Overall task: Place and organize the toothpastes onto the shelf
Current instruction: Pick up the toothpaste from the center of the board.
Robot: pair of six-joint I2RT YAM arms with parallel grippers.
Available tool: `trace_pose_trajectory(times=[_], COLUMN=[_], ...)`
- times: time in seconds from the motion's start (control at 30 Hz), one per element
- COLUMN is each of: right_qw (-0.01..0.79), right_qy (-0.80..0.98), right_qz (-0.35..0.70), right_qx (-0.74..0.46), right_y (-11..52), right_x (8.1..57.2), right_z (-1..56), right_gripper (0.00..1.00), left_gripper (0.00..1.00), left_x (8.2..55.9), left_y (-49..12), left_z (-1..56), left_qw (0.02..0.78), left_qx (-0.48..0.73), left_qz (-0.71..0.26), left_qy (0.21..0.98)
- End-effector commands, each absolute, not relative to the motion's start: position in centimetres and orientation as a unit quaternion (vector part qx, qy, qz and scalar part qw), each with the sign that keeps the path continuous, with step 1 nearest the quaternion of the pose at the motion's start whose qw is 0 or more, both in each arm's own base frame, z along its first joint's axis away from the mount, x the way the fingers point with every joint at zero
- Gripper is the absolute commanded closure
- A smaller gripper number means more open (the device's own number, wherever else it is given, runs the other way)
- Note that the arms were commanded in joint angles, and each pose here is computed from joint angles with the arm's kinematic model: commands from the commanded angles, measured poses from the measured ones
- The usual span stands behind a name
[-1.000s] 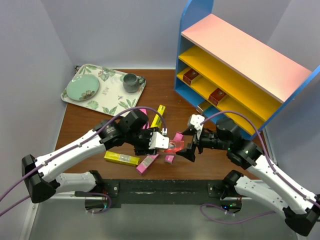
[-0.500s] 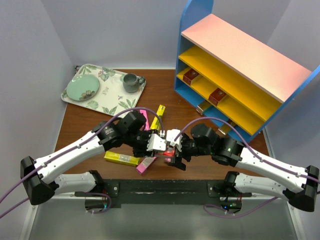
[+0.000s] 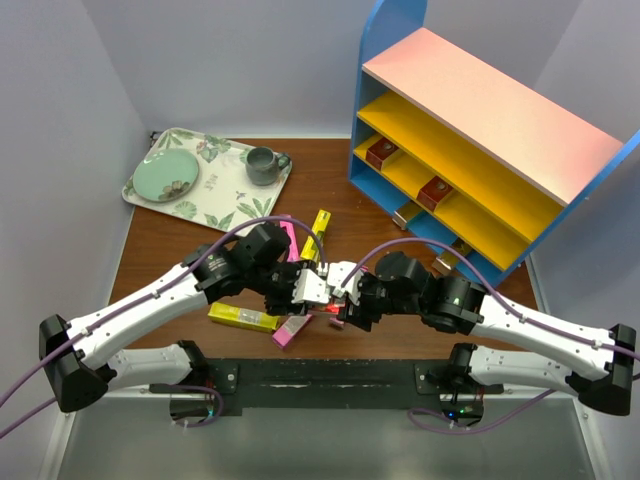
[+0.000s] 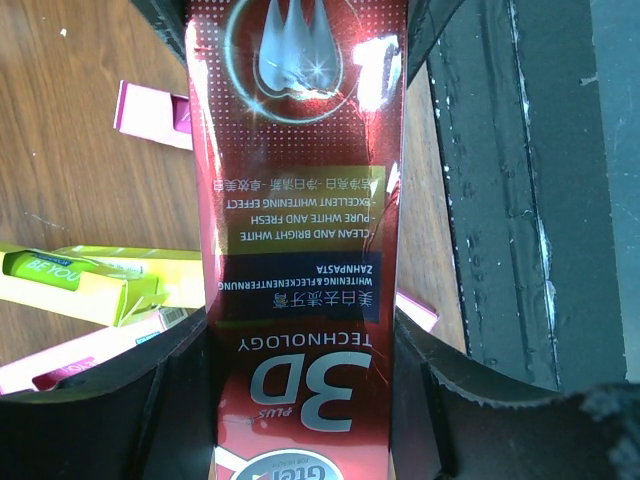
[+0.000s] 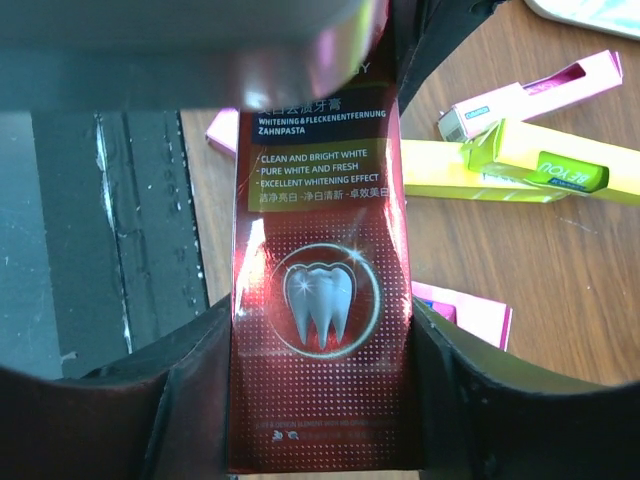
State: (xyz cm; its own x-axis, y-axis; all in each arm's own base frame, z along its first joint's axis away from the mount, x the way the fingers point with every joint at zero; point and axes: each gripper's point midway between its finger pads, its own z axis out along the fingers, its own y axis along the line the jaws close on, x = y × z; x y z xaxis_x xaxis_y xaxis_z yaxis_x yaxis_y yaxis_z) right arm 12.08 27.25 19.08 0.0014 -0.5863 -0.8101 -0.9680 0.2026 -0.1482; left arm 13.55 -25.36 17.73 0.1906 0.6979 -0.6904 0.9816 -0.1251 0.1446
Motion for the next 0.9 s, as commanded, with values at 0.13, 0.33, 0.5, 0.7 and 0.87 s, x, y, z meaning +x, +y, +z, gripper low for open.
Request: trace_pose_trajectory(times=[0.13,0.33,0.5,0.7,0.87], right_qw=[0.385,0.390,0.386,0.376,0.381], right_qy=[0.678,0.697,0.734,0.807,0.854], right_qz=[0.208,0.196,0.177,0.110,0.101], right_qx=[-0.591,-0.569,-0.531,-0.442,-0.340], right_y=[26.6,26.3,25.7,23.0,21.3], right_x=[12.4,13.0,13.8,15.4,15.6], right_z=[19.0,18.9,18.2,17.1,17.8], right_gripper=[0.63,0.75,0.83,0.98,0.97], left_gripper=[0.64,0.28,0.10,0.06,0.00], left_x=[14.4,16.3,18.9,21.8,26.3], left_y=[-26.6,-26.2,-25.8,-24.2,-19.7], left_z=[19.7,20.4,22.9,27.5,31.2], left_qw=[0.348,0.383,0.456,0.564,0.664], left_qx=[0.706,0.681,0.634,0.551,0.393], left_qz=[-0.243,-0.213,-0.182,-0.153,-0.080], left_qy=[0.567,0.586,0.597,0.596,0.631])
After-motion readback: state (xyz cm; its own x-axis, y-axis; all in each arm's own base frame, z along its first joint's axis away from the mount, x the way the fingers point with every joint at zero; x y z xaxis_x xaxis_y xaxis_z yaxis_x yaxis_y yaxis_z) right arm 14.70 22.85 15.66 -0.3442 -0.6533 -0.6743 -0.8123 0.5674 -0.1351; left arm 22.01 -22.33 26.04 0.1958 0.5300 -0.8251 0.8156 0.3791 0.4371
